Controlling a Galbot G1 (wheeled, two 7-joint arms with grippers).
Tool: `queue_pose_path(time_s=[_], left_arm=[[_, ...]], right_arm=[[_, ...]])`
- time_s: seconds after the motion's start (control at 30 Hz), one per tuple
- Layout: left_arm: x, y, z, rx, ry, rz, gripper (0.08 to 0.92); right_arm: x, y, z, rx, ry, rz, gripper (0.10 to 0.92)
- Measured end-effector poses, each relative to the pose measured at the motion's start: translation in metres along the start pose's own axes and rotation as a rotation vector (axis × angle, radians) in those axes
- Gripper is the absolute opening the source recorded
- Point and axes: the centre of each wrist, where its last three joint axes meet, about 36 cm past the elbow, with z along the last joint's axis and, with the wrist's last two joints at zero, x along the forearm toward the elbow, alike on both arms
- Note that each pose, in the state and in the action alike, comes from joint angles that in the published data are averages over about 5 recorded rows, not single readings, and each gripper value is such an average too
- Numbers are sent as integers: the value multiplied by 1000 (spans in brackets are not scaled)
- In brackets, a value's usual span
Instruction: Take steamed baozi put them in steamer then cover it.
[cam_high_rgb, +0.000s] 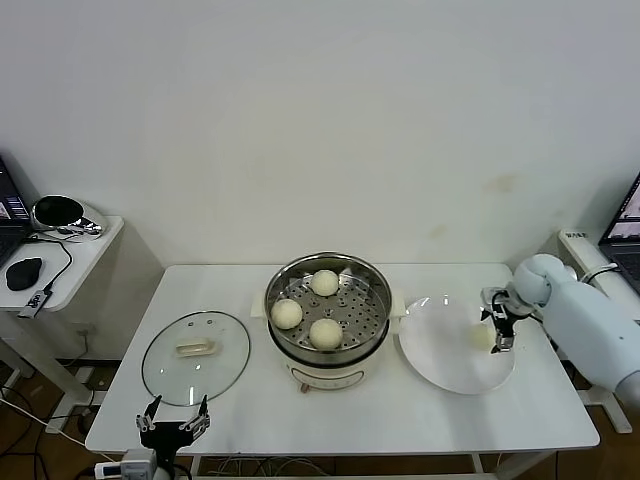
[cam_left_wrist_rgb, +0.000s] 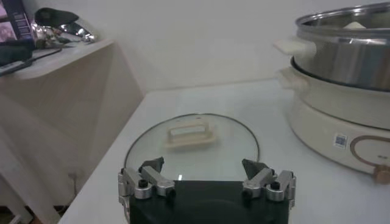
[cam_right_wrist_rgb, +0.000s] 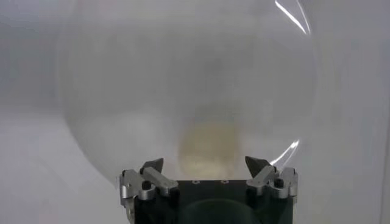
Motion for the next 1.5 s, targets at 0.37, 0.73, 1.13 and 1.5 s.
queue_pose_path(time_s=[0.37, 0.73, 1.13, 1.5], left_arm=[[-3, -1, 3, 4, 8, 0, 823], [-4, -1, 5, 4, 12, 0, 823], [-7, -1, 3, 5, 3, 7, 823], [-14, 2, -8, -32, -16, 7, 823]], right_arm=[[-8, -3, -3, 0, 7, -2, 823], [-8, -4, -2, -11, -1, 1, 609], [19, -11, 4, -40, -18, 18, 525], [128, -44, -33, -1, -90, 88, 498]])
